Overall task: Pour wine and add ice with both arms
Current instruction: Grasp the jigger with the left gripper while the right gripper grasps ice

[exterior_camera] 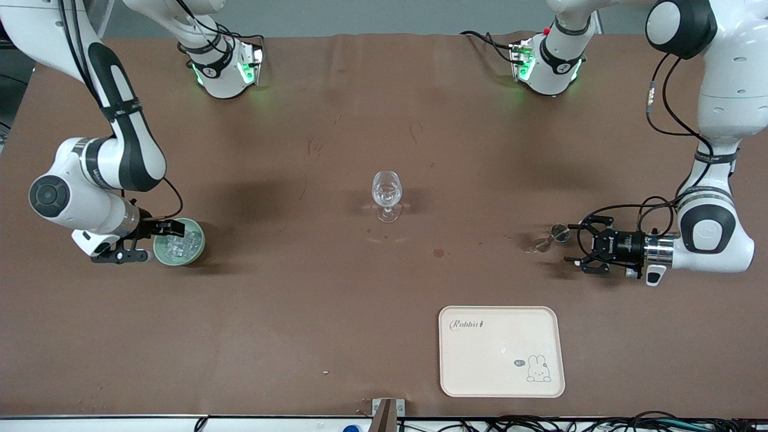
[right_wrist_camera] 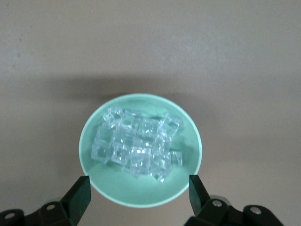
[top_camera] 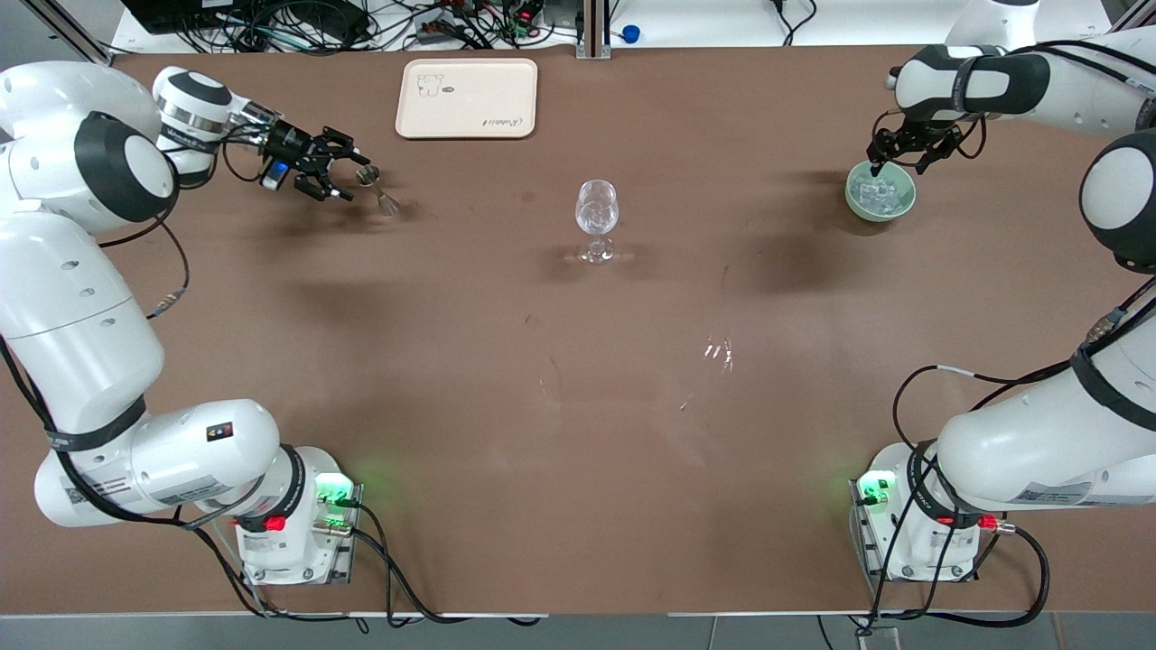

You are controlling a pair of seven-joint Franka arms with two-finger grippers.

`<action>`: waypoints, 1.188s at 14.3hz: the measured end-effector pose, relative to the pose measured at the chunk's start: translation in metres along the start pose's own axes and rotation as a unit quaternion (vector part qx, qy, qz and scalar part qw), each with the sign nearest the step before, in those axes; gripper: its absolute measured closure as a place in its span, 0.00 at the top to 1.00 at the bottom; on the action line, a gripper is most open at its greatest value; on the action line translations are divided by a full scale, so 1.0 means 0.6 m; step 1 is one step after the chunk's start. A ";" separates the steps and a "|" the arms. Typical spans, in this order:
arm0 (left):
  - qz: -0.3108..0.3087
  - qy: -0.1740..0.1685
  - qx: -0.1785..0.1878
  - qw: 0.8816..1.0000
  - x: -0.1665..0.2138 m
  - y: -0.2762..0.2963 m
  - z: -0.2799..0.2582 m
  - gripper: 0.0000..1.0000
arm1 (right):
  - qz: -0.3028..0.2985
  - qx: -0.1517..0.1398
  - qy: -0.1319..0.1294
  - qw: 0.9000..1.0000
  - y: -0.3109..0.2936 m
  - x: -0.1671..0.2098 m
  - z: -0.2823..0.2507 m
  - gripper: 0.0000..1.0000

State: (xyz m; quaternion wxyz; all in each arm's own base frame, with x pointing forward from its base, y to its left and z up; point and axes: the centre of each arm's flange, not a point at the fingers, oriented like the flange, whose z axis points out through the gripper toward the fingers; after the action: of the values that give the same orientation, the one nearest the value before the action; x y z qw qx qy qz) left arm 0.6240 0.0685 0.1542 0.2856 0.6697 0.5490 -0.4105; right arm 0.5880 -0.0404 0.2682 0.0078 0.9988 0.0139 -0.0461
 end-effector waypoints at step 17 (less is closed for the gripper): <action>0.004 -0.091 -0.040 0.995 0.050 -0.026 0.054 0.77 | -0.001 -0.001 0.002 1.000 -0.002 0.011 0.064 0.67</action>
State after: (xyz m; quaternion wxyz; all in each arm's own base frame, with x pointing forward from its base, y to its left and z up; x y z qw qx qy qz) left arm 0.6030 0.0606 0.1132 0.3626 0.6201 0.5339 -0.4461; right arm 0.5908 -0.0394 0.2295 0.0089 0.9989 0.0154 -0.0444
